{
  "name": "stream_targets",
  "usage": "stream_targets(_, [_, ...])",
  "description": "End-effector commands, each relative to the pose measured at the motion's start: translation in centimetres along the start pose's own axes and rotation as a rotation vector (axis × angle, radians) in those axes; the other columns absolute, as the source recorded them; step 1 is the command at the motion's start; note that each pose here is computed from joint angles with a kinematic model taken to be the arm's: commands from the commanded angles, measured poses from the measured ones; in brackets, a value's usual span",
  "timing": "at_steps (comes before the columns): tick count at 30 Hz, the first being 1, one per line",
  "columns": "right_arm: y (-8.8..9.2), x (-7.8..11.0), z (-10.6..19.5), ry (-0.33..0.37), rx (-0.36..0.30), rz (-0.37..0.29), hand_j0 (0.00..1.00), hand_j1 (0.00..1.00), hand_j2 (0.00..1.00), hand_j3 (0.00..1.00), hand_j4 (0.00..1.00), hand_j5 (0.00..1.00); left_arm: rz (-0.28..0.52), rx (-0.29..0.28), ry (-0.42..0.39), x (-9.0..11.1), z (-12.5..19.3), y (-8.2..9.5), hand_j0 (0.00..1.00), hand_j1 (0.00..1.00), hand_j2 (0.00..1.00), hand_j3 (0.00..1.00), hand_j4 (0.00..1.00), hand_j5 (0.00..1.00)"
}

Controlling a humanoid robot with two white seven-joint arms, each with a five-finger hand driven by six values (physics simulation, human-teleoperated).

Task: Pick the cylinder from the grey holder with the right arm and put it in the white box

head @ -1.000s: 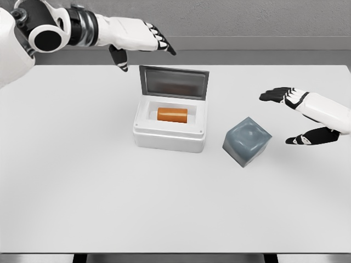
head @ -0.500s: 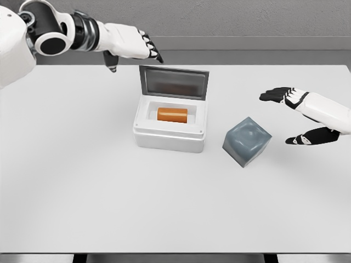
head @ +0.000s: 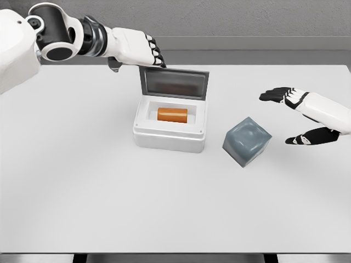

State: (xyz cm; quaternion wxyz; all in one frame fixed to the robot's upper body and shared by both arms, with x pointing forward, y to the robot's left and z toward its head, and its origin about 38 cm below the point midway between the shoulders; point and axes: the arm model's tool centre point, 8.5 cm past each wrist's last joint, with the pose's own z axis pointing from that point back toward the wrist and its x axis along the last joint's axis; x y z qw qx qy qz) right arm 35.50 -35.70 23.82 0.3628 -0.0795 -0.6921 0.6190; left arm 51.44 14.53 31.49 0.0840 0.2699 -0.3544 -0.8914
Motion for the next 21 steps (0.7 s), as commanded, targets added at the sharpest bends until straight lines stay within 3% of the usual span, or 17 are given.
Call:
stream_targets(1, [-0.1, 0.0, 0.0, 0.000, -0.004, -0.007, 1.00, 1.00, 1.00, 1.00, 1.00, 1.00, -0.025, -0.008, -0.009, 0.5, 0.4, -0.3, 1.00, 1.00, 1.00, 1.00, 1.00, 1.00])
stream_targets(6, [-0.1, 0.0, 0.0, -0.002, -0.005, -0.007, 1.00, 1.00, 1.00, 1.00, 1.00, 1.00, -0.076, -0.010, 0.004, 1.2, 3.8, -1.5, 1.00, 1.00, 1.00, 1.00, 1.00, 1.00])
stream_targets(7, [-0.1, 0.0, 0.0, -0.002, -0.004, -0.006, 1.00, 1.00, 1.00, 1.00, 1.00, 1.00, -0.055, 0.002, 0.026, 0.5, 5.2, -1.9, 1.00, 1.00, 1.00, 1.00, 1.00, 1.00])
stream_targets(8, [-0.1, 0.0, 0.0, -0.002, -0.005, -0.007, 1.00, 1.00, 1.00, 1.00, 1.00, 1.00, 0.010, 0.068, 0.046, -1.0, 7.0, -1.0, 1.00, 1.00, 1.00, 1.00, 1.00, 1.00])
stream_targets(9, [-0.1, 0.0, 0.0, -0.002, -0.005, -0.007, 1.00, 1.00, 1.00, 1.00, 1.00, 1.00, 0.086, 0.111, 0.044, -2.0, 8.6, -1.4, 1.00, 1.00, 1.00, 1.00, 1.00, 1.00])
stream_targets(11, [-0.1, 0.0, 0.0, -0.002, -0.005, -0.007, 1.00, 1.00, 1.00, 1.00, 1.00, 1.00, 0.177, 0.168, -0.009, -2.7, 10.5, -2.7, 1.00, 1.00, 1.00, 1.00, 1.00, 1.00])
stream_targets(12, [-0.1, 0.0, 0.0, -0.002, -0.004, -0.006, 1.00, 1.00, 1.00, 1.00, 1.00, 1.00, 0.234, 0.179, -0.032, -2.4, 10.9, -4.3, 1.00, 1.00, 1.00, 1.00, 1.00, 1.00])
stream_targets(13, [-0.1, 0.0, 0.0, -0.002, -0.005, -0.007, 1.00, 1.00, 1.00, 1.00, 1.00, 1.00, 0.307, 0.186, -0.063, -1.8, 11.4, -6.4, 1.00, 1.00, 1.00, 1.00, 1.00, 1.00])
stream_targets(17, [-0.1, 0.0, 0.0, -0.002, -0.005, -0.007, 1.00, 1.00, 1.00, 1.00, 1.00, 1.00, 0.439, 0.175, -0.167, 1.4, 9.3, -10.5, 1.00, 1.00, 1.00, 1.00, 1.00, 1.00])
stream_targets(21, [-0.1, 0.0, 0.0, -0.002, -0.005, -0.007, 1.00, 1.00, 1.00, 1.00, 1.00, 1.00, 0.472, 0.162, -0.153, 1.6, 9.9, -12.2, 1.00, 1.00, 1.00, 1.00, 1.00, 1.00])
